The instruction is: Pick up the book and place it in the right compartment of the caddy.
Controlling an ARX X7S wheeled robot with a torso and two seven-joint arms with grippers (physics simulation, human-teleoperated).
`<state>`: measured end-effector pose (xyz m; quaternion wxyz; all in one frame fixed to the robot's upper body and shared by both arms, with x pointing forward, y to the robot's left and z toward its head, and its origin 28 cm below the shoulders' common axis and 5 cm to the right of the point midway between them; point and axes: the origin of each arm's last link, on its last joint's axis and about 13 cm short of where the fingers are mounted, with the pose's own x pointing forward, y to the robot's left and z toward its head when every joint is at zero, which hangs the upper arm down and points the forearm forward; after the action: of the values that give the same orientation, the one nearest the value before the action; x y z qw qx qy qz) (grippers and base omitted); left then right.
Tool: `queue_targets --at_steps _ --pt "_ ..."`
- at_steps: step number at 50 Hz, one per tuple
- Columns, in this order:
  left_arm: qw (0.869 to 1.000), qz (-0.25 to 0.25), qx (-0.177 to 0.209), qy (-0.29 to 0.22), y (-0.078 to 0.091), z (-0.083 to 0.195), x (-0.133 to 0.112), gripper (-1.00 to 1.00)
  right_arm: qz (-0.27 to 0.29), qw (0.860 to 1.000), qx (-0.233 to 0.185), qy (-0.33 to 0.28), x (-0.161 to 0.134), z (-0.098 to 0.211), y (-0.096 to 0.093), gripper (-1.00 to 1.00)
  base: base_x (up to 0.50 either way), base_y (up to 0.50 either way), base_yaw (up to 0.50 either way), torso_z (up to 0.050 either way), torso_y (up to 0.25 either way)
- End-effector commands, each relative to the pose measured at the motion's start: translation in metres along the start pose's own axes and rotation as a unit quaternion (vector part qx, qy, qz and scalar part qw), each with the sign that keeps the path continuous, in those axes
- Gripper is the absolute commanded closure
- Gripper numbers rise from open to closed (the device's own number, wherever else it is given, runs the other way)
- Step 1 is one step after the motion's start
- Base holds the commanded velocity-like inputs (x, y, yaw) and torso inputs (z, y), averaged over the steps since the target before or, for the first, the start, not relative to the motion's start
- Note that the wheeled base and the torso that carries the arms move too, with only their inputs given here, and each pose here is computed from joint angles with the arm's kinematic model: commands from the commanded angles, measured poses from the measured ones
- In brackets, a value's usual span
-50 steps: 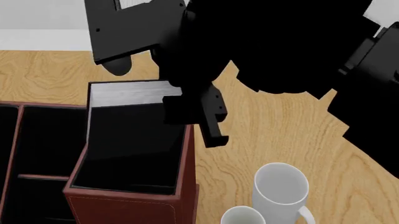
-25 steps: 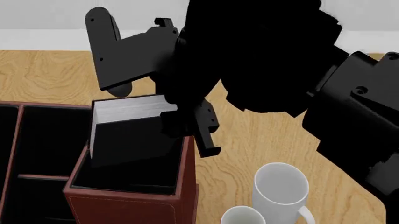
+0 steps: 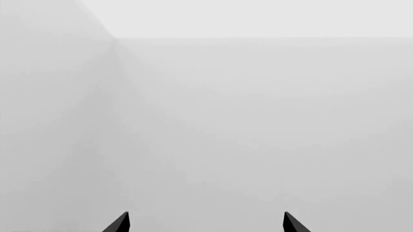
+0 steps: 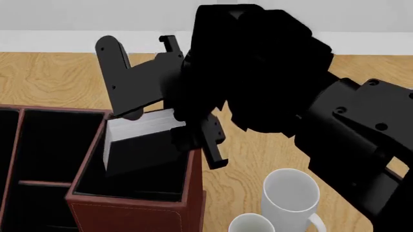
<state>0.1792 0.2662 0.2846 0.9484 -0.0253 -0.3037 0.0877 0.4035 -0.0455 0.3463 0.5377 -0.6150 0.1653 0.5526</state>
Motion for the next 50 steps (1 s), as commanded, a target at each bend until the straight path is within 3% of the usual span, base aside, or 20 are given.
queue_targets --at_steps 1,39,40,50 --pt "1.0 0.003 0.001 0.0 0.001 0.0 0.0 -1.0 -0.026 0.999 -0.041 0.011 0.009 -0.002 -0.004 1.0 0.0 0.0 0.0 0.0 0.0" --pt "1.0 0.016 0.005 0.009 0.008 -0.004 -0.006 -1.0 -0.013 0.998 -0.056 -0.003 0.049 -0.007 0.001 1.0 0.0 0.0 0.0 0.001 0.001" --pt "1.0 0.016 0.005 0.009 0.008 -0.004 -0.006 -1.0 -0.017 0.998 -0.059 -0.004 0.049 -0.007 0.0 -1.0 0.0 0.0 0.0 0.0 0.0" --pt "1.0 0.017 0.003 0.01 0.009 -0.004 -0.007 -1.0 -0.012 0.998 -0.056 0.0 0.05 -0.008 0.0 -1.0 0.0 0.0 0.0 0.0 0.001"
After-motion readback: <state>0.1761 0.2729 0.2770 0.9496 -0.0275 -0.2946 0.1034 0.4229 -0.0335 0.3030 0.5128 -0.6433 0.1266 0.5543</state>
